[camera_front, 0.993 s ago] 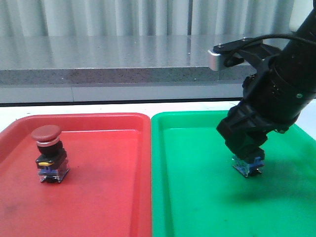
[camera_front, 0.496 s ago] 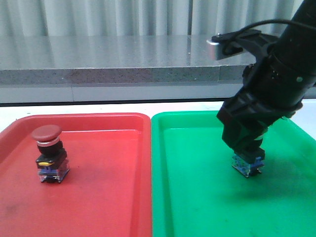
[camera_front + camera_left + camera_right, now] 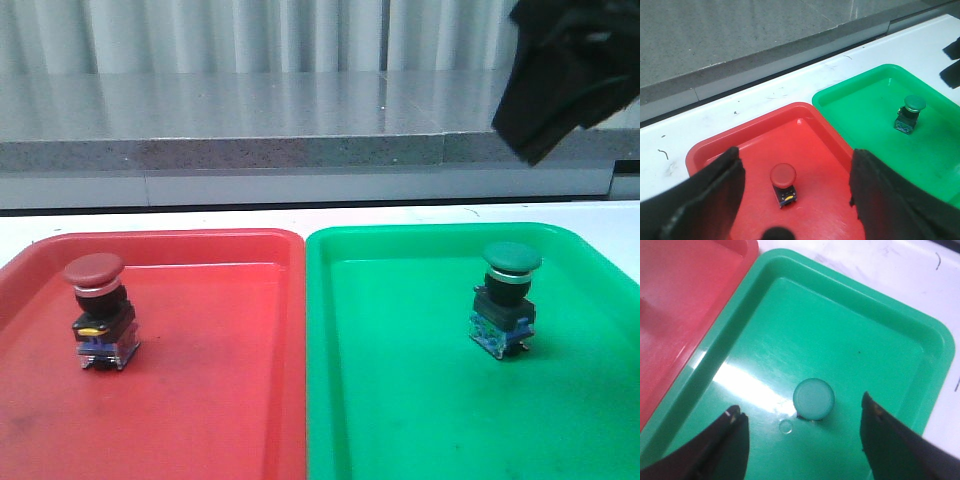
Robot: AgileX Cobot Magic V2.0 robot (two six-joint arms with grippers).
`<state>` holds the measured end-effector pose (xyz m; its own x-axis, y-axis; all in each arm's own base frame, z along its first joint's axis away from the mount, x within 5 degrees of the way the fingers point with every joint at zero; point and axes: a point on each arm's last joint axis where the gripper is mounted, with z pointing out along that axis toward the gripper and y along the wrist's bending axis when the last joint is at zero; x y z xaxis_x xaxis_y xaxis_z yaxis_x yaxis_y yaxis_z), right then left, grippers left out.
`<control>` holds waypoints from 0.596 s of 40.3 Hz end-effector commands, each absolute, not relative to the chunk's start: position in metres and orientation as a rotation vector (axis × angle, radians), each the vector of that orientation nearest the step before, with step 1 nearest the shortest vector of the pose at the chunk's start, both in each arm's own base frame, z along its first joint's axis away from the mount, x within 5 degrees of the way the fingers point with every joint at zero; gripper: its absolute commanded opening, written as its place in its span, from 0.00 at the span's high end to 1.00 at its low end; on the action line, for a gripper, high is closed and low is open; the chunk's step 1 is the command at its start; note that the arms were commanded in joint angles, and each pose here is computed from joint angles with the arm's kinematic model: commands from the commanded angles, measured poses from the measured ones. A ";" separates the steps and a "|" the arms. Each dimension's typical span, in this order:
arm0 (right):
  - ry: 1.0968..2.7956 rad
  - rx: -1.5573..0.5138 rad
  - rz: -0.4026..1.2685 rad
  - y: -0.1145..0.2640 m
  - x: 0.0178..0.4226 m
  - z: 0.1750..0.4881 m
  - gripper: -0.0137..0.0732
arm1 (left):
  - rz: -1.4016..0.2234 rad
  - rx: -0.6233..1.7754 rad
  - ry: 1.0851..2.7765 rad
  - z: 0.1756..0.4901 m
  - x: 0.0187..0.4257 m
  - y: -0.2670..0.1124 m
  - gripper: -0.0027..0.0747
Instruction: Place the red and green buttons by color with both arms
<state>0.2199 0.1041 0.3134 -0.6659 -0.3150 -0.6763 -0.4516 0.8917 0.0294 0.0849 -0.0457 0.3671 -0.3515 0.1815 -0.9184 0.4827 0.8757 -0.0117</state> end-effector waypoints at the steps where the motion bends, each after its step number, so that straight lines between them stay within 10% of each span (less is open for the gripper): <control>1: 2.226 -0.516 0.289 0.096 0.199 0.349 0.27 | -0.360 0.467 1.843 0.381 0.086 -0.047 0.40; 24: 2.043 -0.499 0.314 0.044 0.083 0.354 0.27 | -0.360 0.467 1.843 0.381 0.086 -0.047 0.40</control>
<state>0.0921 0.0480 0.3457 -0.5111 -0.2555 -0.8206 -0.4707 0.8821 0.0186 0.0849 -0.0457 0.3671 -0.3515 0.1815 -0.9184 0.4827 0.8757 -0.0117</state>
